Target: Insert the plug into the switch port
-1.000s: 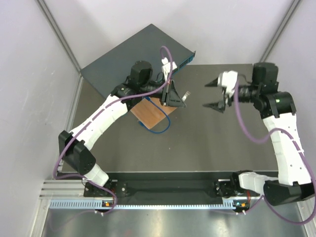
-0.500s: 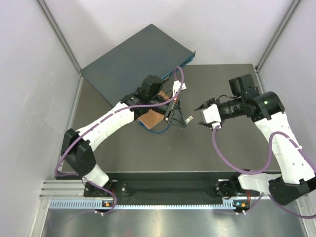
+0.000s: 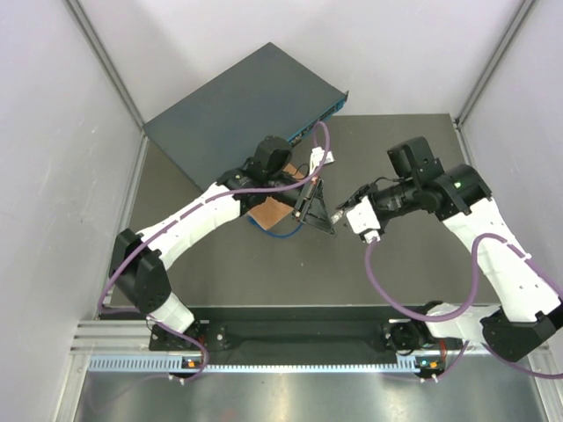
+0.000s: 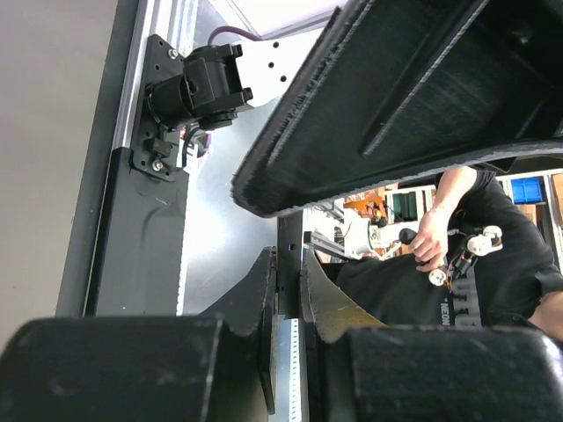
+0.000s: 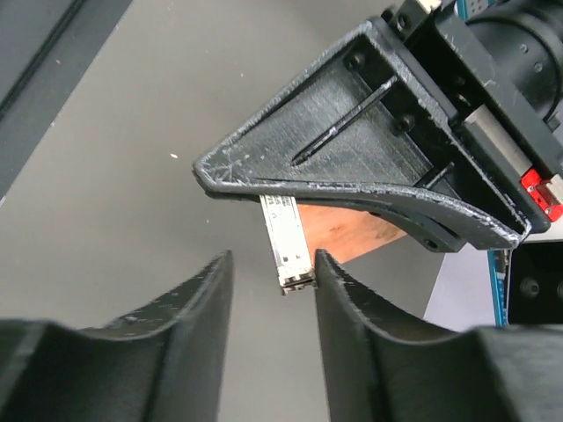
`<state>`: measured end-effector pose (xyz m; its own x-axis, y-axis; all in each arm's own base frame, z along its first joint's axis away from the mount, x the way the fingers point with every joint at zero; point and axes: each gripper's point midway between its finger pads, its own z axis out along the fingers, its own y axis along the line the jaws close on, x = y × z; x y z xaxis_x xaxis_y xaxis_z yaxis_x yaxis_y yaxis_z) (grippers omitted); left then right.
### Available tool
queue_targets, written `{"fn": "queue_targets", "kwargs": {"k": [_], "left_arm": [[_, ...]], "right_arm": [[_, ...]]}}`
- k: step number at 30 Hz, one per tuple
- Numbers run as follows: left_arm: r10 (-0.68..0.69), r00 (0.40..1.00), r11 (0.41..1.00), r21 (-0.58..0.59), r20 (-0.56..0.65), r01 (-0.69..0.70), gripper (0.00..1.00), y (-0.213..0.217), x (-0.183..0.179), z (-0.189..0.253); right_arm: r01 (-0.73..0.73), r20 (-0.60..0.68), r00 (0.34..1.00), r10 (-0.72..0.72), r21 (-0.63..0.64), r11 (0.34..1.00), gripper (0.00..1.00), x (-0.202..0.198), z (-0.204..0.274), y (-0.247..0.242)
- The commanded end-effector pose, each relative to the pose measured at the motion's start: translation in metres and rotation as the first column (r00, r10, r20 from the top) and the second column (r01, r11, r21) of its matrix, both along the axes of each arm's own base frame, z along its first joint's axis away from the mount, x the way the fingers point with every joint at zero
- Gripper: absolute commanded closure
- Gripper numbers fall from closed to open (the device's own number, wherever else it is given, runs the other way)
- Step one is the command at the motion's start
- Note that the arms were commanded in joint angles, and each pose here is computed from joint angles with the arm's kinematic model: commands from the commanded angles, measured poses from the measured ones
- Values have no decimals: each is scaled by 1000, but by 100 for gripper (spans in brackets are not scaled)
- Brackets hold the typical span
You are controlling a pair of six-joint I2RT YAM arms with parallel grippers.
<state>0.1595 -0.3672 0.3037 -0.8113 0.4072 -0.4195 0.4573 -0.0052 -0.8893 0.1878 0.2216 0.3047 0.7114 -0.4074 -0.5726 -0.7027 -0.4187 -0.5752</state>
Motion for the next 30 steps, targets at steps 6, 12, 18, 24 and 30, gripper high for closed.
{"fn": "queue_targets", "kwargs": {"k": [6, 12, 18, 24, 30], "left_arm": [[-26, 998, 997, -64, 63, 30, 100, 5, -9, 19], [22, 992, 998, -64, 122, -14, 65, 2, -1, 18], [132, 903, 990, -106, 408, -97, 27, 8, 31, 55], [298, 834, 954, -174, 465, -244, 26, 39, 84, 92], [641, 507, 734, -267, 577, -624, 26, 99, 181, 126]], "right_arm": [[-28, 56, 998, 28, -2, 1000, 75, 5, 4, 7], [6, 49, 999, -6, 14, 1000, 100, 6, 7, 8], [211, -37, 977, -208, 83, 974, 100, 26, 11, 7], [448, -212, 887, -410, 188, 874, 100, 59, 26, -9], [692, -391, 709, -587, 227, 685, 100, 104, 41, -11]]}}
